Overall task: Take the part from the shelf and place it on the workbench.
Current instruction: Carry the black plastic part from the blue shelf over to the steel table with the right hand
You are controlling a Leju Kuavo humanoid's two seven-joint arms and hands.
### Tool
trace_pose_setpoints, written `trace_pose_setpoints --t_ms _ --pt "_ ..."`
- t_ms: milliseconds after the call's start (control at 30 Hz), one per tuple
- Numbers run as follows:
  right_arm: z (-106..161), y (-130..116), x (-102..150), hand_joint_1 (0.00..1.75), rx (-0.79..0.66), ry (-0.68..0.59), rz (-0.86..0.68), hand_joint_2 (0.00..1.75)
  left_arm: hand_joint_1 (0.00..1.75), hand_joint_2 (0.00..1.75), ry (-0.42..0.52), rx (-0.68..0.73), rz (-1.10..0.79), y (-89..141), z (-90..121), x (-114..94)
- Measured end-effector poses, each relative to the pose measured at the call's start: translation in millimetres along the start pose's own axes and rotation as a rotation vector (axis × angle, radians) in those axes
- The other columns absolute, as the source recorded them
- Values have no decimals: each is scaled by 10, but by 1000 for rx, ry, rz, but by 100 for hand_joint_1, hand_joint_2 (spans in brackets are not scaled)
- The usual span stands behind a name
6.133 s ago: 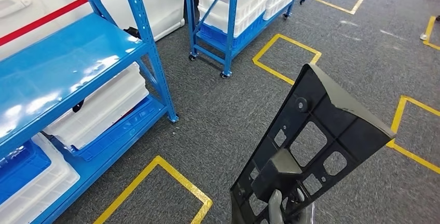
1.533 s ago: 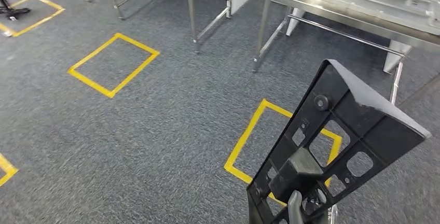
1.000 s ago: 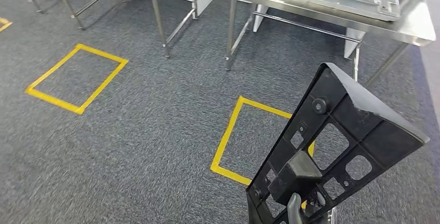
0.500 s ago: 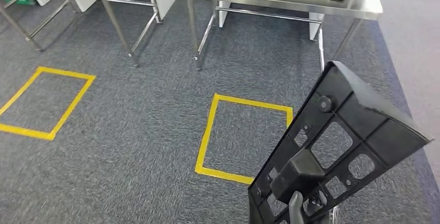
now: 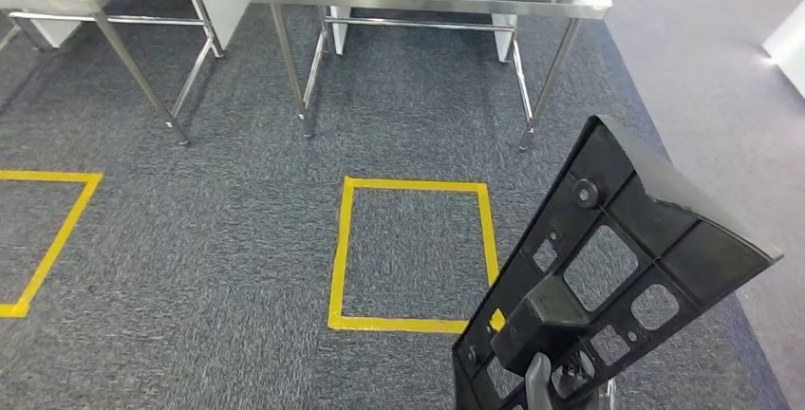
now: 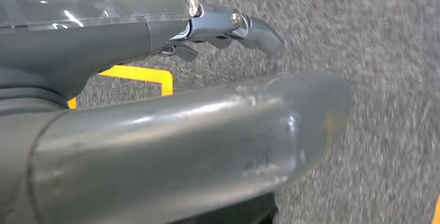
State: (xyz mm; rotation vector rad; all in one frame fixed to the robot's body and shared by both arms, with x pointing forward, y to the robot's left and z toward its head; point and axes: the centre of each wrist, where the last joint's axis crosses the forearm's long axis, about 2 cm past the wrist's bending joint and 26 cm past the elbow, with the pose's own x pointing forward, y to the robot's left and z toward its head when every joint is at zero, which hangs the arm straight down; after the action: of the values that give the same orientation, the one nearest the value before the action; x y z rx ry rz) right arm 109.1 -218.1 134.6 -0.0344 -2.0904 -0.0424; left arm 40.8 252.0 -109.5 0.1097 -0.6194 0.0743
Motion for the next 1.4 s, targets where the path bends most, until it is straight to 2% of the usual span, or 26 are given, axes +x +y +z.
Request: trace_pose_setpoints --t_ms 233,1400 --pt "22 2 -10 175 -18 29 57 175 0 0 3 -2 1 -5 2 -2" --pt "173 167 -127 175 -30 144 29 175 0 0 27 12 -21 100 22 -68"
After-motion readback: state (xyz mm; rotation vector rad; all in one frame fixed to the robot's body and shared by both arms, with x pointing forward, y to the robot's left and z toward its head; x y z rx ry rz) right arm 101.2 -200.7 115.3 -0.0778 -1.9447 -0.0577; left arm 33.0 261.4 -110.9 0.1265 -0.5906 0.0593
